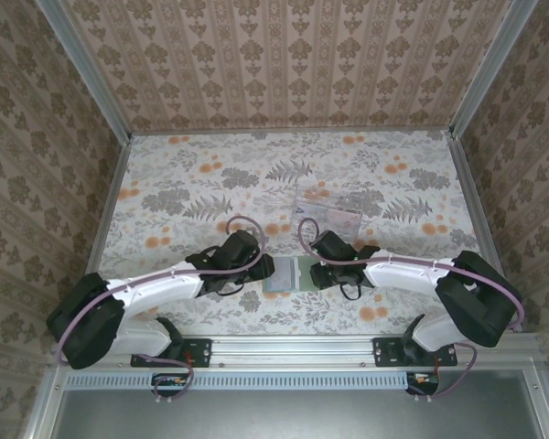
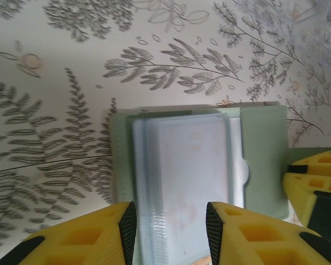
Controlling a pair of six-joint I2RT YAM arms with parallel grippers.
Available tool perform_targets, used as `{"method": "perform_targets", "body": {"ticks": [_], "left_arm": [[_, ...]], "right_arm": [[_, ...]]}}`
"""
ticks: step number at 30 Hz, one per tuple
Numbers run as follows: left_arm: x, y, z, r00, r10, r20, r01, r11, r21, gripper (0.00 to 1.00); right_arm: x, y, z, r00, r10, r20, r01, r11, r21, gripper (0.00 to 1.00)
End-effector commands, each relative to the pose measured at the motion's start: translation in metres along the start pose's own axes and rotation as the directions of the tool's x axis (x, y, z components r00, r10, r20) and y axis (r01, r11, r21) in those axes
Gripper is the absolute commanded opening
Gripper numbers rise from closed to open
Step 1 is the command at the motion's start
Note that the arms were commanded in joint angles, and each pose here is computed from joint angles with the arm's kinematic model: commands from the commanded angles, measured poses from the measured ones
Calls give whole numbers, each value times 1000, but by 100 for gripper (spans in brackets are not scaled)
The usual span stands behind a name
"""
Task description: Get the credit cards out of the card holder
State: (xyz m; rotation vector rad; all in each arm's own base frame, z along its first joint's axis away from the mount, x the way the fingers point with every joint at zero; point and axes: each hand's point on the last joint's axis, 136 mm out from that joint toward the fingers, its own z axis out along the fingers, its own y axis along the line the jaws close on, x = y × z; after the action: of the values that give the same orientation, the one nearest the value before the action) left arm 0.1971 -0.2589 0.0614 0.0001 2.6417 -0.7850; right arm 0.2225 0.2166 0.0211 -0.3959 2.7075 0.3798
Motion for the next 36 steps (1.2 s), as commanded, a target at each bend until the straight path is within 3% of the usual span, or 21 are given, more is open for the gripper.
{"method": "perform_targets", "body": {"ticks": [1,11,20,32,36], "left_arm": [[-1,-17,4,1000,14,-19,-13,999,45,41],[10,6,18,998,12,-64,-15,999,-51,41],[16,7,26,995,15,-100,-22,998,-64,41],[16,-23,25,994,44,-98,-36,996,82,41],[11,-16,16,996,60,-71,-57,998,37,42]], "right_arm": [[2,12,7,999,44,-3,-44,997,-65,22],[-1,20,10,998,59,-11,-60,993,-101,23],[-2,21,8,998,56,-14,-57,993,-100,23],[0,24,11,998,52,-27,-55,994,-95,23],[2,23,12,998,53,-32,-56,994,-91,24]]}}
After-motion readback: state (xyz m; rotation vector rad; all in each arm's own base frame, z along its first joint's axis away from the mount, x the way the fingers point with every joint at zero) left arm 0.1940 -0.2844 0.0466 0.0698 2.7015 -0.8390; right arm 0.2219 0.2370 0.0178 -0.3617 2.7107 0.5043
